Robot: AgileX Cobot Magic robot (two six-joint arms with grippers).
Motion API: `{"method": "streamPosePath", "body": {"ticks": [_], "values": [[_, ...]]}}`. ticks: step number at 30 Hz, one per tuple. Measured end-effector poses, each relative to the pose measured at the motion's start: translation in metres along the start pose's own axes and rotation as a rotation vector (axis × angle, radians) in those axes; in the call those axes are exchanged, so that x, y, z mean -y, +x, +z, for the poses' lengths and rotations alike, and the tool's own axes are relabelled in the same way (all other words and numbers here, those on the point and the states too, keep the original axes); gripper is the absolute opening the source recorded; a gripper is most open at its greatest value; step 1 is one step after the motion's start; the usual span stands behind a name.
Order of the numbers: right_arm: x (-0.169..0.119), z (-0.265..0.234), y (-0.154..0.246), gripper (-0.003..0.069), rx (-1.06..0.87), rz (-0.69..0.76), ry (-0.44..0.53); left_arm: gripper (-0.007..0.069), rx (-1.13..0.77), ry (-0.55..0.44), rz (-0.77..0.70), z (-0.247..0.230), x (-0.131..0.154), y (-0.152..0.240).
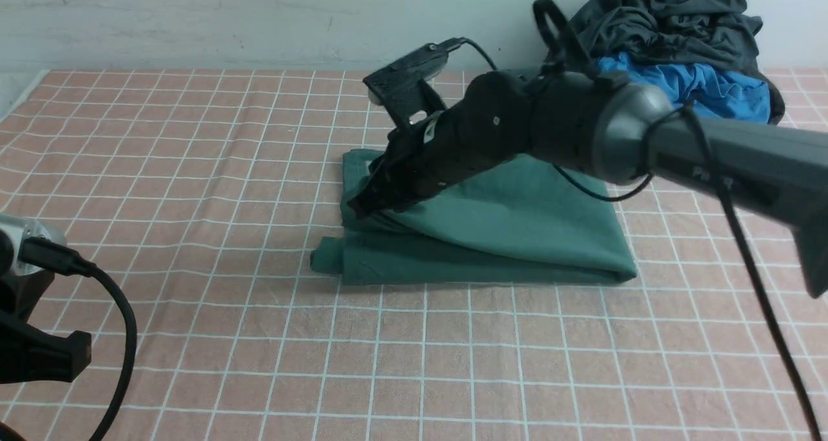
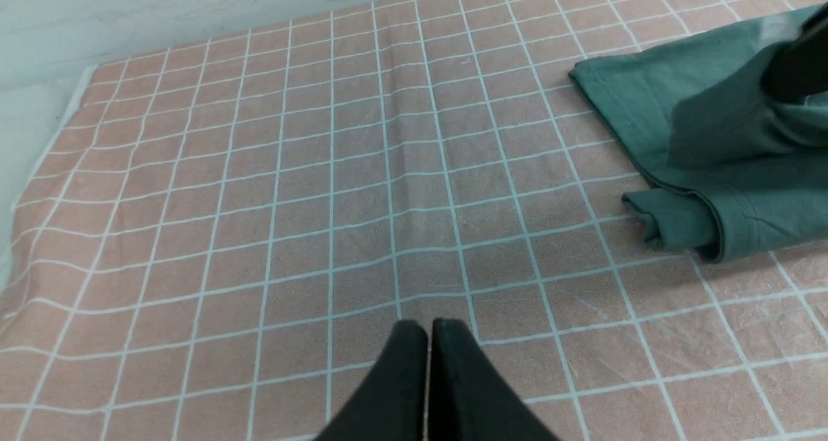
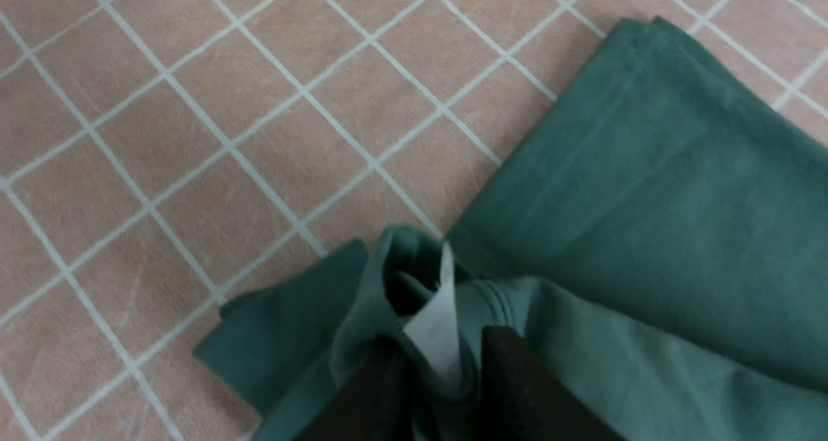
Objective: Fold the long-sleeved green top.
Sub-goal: Use the right arm to drag the right edge of the fabric to the left and folds it over the left edge
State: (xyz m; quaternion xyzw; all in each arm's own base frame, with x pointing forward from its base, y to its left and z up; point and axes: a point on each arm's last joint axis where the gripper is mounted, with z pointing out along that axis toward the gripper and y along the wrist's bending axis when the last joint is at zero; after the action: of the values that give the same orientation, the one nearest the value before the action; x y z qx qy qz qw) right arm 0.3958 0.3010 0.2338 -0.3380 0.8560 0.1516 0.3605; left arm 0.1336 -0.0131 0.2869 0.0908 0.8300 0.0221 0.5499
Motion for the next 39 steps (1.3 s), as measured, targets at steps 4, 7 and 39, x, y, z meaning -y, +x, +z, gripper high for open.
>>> {"method": "streamPosePath", "body": {"ticks": [4, 7, 39], "values": [[-0.003, -0.013, -0.025, 0.0279, 0.043, -0.026, -0.005, -0.0004, -0.009, -0.001, -0.001, 0.0, 0.0, 0.001], [-0.002, -0.026, -0.037, 0.0313, 0.033, -0.051, 0.0, -0.0004, -0.017, -0.001, -0.001, 0.0, 0.0, 0.002], [-0.031, 0.058, 0.018, -0.0013, -0.171, 0.055, -0.155, -0.0004, 0.022, -0.007, -0.038, -0.009, -0.001, 0.0]]}}
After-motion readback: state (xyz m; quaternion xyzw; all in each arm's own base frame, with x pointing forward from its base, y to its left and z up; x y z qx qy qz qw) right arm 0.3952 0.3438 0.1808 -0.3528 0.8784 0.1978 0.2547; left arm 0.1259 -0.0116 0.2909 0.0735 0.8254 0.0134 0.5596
